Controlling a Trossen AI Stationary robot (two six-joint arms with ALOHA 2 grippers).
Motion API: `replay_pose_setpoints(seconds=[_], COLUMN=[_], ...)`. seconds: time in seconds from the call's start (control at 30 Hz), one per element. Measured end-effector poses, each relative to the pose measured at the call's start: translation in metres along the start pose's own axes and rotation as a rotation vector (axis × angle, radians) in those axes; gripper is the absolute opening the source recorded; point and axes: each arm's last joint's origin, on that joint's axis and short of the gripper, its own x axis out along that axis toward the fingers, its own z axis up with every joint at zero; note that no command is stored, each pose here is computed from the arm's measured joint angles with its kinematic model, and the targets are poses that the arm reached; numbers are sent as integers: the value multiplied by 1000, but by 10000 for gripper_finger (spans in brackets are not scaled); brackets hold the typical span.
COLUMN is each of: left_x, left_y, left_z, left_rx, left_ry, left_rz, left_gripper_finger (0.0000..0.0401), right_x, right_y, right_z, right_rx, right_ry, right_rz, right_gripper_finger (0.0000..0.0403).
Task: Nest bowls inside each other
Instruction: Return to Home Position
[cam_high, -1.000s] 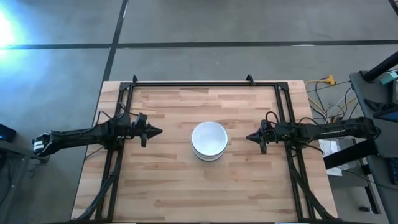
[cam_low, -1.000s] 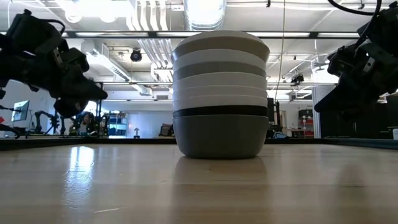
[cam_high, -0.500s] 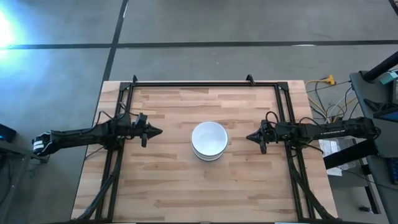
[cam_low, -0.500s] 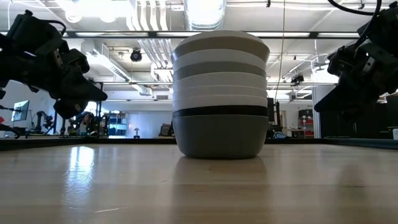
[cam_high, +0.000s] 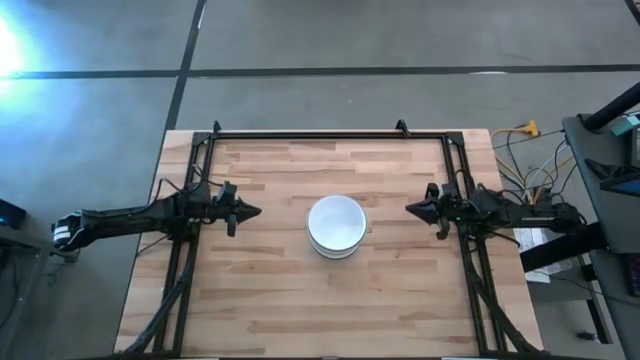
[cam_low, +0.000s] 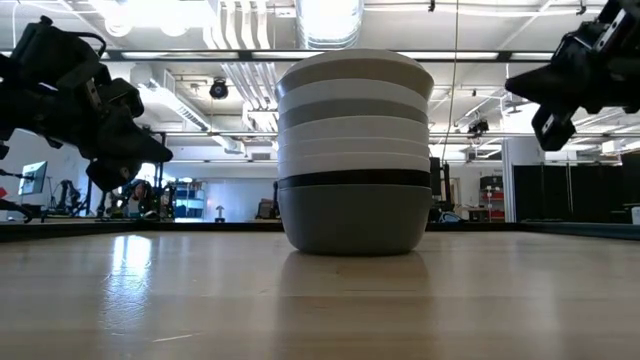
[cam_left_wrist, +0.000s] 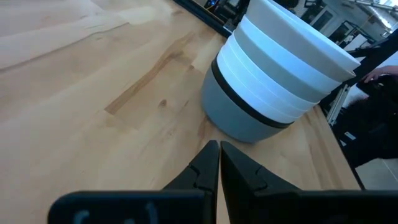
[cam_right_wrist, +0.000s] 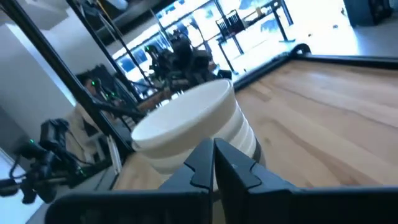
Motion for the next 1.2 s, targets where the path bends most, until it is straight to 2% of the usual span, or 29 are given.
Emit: replay_pose_setpoints(seconds=[0.17, 1.2], left_x=[0, 0], left_y=[0, 0], left_z=[0, 0], left_rx=[0, 0], left_ry=[0, 1], left_rz=[-4, 3], left_gripper_finger=[0, 0], right_x=[0, 1], right_y=[2, 1], right_z=[3, 2], right_rx=[3, 2], right_ry=[-34, -19], right_rz=[19, 11], right_gripper_finger=[9, 9])
